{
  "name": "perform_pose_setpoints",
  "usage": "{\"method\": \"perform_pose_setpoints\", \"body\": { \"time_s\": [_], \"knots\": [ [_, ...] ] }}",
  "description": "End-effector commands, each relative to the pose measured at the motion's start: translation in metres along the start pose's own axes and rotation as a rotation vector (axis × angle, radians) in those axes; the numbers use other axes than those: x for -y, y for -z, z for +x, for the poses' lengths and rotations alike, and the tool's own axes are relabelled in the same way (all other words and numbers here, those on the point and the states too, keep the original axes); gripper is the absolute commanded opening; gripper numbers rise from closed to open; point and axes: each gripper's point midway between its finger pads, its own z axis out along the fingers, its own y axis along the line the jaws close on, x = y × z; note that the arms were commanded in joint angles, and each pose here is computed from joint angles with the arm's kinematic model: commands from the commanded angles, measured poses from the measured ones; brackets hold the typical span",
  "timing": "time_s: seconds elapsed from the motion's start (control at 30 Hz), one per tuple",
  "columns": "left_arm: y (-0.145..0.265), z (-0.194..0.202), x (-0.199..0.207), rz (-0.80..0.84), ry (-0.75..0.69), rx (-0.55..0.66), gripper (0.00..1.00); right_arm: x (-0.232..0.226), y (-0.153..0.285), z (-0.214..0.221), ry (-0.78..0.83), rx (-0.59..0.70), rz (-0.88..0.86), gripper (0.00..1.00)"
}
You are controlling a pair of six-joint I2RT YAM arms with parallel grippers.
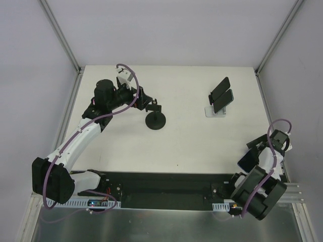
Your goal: Place the phone on the phone stand
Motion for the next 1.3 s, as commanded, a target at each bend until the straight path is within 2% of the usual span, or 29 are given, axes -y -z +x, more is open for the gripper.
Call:
{"method": "perform_pose_setpoints", "body": {
  "time_s": [0.0, 0.2, 0.33, 0.43, 0.77, 1.07, 1.27],
  "knots": [
    [0.01, -0.025, 0.01, 0.039, -0.039, 0.089, 0.99, -0.031, -0.004, -0.003, 0.106, -0.043, -0.085, 0.96],
    [0.008, -0.025, 0.01, 0.048, -0.035, 0.085, 0.99, -0.042, -0.004, 0.017, 0.183, -0.134, -0.009, 0.96],
    [0.008, -0.024, 0.01, 0.052, -0.032, 0.082, 0.99, -0.038, -0.007, 0.034, 0.236, -0.307, 0.091, 0.96],
    [0.007, -0.023, 0.012, 0.067, -0.027, 0.077, 0.99, -0.039, -0.009, 0.047, 0.304, -0.379, 0.098, 0.96],
    [0.008, -0.022, 0.01, 0.059, -0.033, 0.07, 0.99, -0.068, -0.002, 0.064, 0.442, -0.415, 0.024, 0.99],
    [0.013, -0.021, 0.005, 0.034, -0.05, 0.069, 0.99, -0.072, -0.001, 0.072, 0.48, -0.445, 0.003, 0.84],
    [0.012, -0.02, 0.006, 0.042, -0.054, 0.062, 0.99, -0.086, 0.008, 0.078, 0.515, -0.461, -0.087, 0.89]
  ]
}}
